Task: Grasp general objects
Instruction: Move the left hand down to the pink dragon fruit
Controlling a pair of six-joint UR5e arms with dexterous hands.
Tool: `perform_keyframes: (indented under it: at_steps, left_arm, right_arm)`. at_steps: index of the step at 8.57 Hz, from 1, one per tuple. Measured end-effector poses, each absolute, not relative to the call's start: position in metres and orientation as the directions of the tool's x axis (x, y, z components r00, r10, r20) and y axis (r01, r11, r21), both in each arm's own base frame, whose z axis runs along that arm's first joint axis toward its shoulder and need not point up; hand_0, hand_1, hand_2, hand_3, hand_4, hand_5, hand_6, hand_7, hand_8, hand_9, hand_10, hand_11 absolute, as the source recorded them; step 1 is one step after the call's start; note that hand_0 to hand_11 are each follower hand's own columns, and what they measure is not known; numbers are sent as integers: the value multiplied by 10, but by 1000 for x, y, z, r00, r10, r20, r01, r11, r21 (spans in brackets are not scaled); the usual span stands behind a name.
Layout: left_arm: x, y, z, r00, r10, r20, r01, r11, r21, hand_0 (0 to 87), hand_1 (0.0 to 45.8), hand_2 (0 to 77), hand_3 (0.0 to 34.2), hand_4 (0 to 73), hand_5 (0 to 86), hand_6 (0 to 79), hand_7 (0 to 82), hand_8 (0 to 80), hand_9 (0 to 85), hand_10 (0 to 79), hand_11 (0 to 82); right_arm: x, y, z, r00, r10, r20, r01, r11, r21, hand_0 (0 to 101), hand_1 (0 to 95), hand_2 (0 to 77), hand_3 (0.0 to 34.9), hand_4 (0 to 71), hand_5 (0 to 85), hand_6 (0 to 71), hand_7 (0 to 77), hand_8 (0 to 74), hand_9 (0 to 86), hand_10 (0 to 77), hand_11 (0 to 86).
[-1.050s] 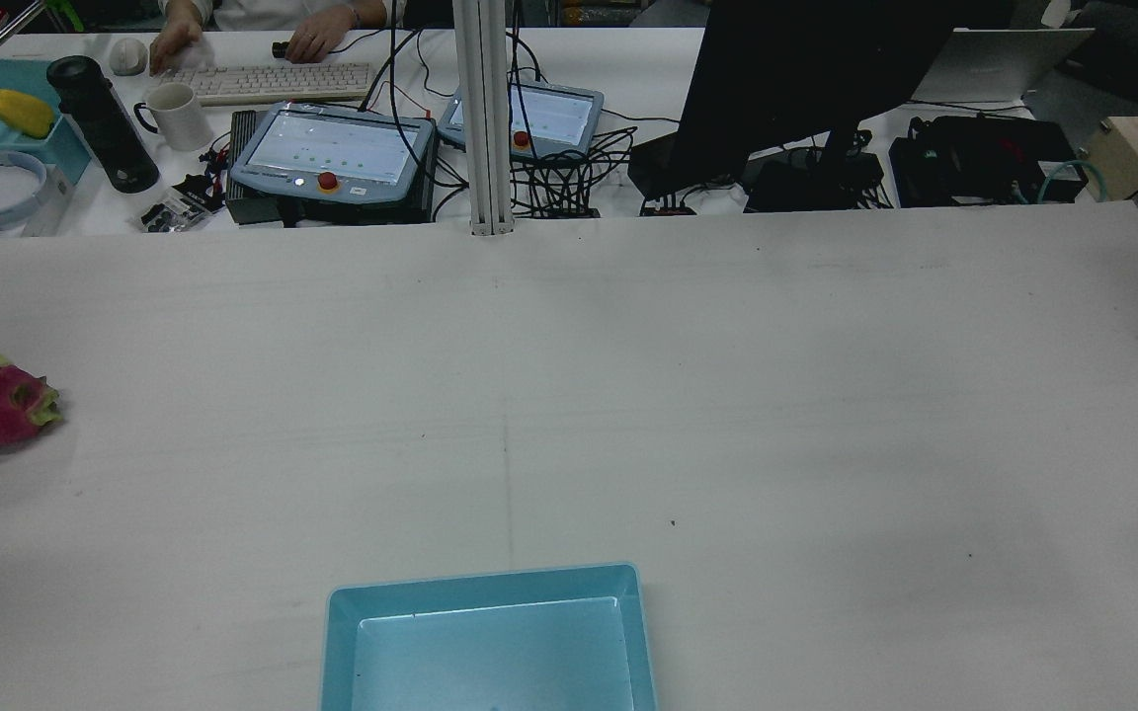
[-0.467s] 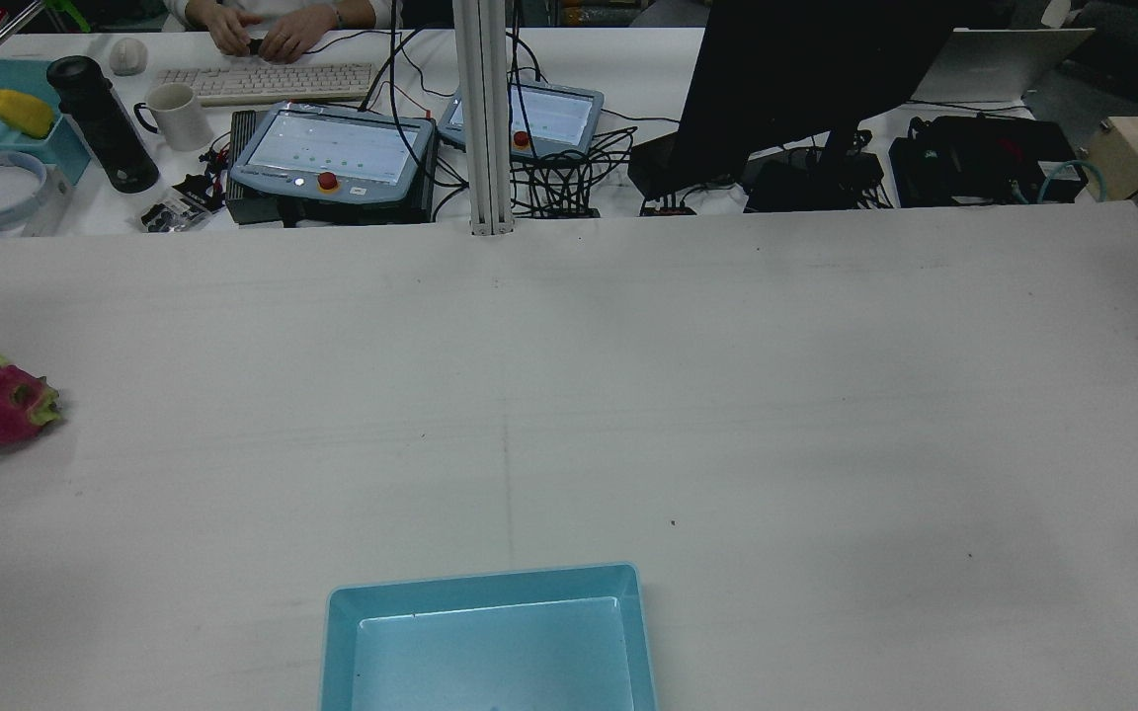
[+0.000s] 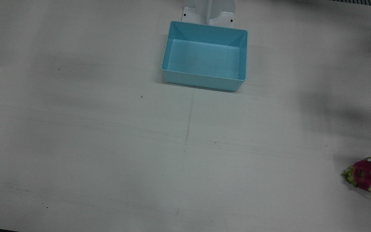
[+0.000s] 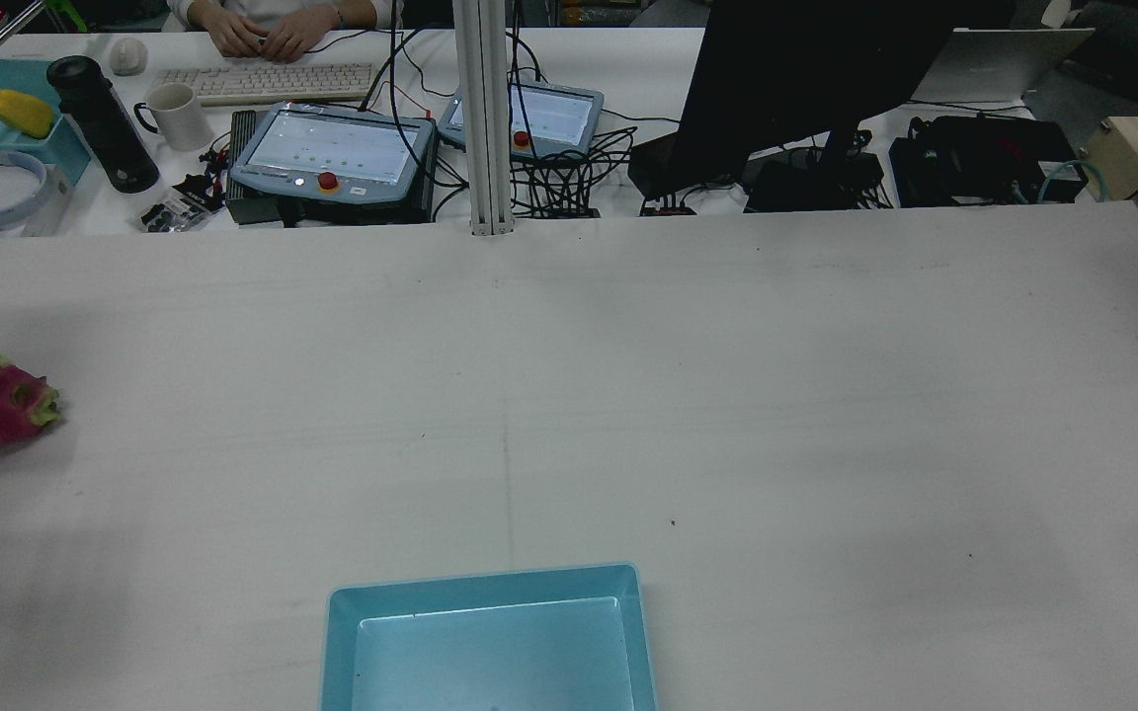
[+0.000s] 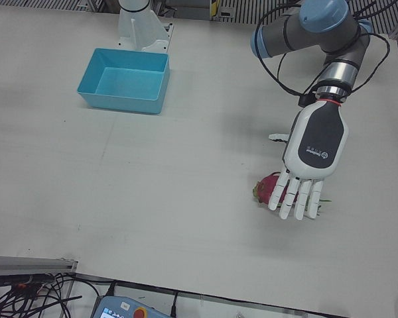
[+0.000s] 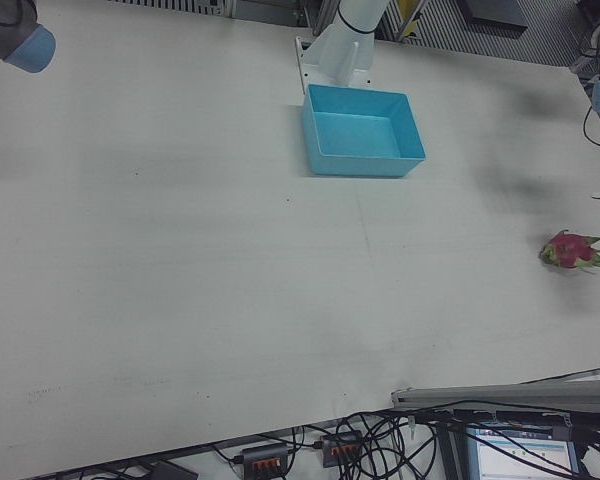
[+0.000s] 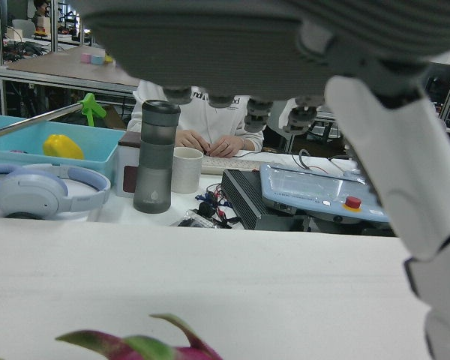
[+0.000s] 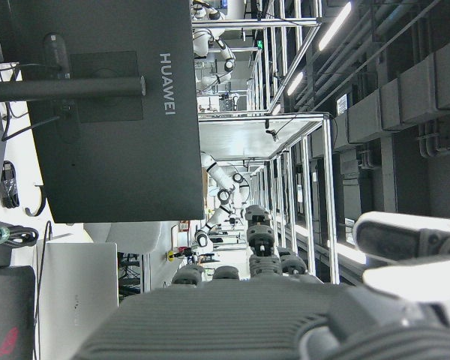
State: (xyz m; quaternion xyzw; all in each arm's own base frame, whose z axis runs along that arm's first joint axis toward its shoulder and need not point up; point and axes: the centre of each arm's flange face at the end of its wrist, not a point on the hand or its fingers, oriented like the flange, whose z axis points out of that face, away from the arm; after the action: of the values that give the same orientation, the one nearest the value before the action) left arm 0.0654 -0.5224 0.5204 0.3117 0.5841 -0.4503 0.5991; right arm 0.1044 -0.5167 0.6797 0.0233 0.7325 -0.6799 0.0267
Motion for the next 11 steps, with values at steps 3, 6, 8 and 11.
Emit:
perform_keyframes:
  at_steps: [3,6,8,11]
  left_arm:
    - [118,-519,546,-51,-222,-974,901,411,-141,613,0,104,75,0,158,5,71,11,5,16,65]
    - [128,-521,558,-41,-238,-970,912,388,-134,610,0,104,89,0,93,5,49,11,5,16,65]
    - [136,-524,571,-33,-248,-968,917,377,-128,612,0,104,81,0,71,5,49,11,5,16,76]
    - [156,-530,585,-16,-266,-964,916,383,-121,630,0,114,86,0,54,0,22,11,5,16,76]
  right_arm:
    - [104,-517,680,-998,-2,-70,70,74,-995,0,60,747,0,0,0,0,0,0,5,0,5]
    - [104,-517,680,-998,-2,-70,70,74,-995,0,60,747,0,0,0,0,0,0,5,0,5]
    - [104,-517,680,-998,-2,-70,70,74,-995,0,60,747,0,0,0,0,0,0,5,0,5]
    - [104,-517,680,-998,-3,-71,70,75,-995,0,60,747,0,0,0,0,0,0,5,0,5]
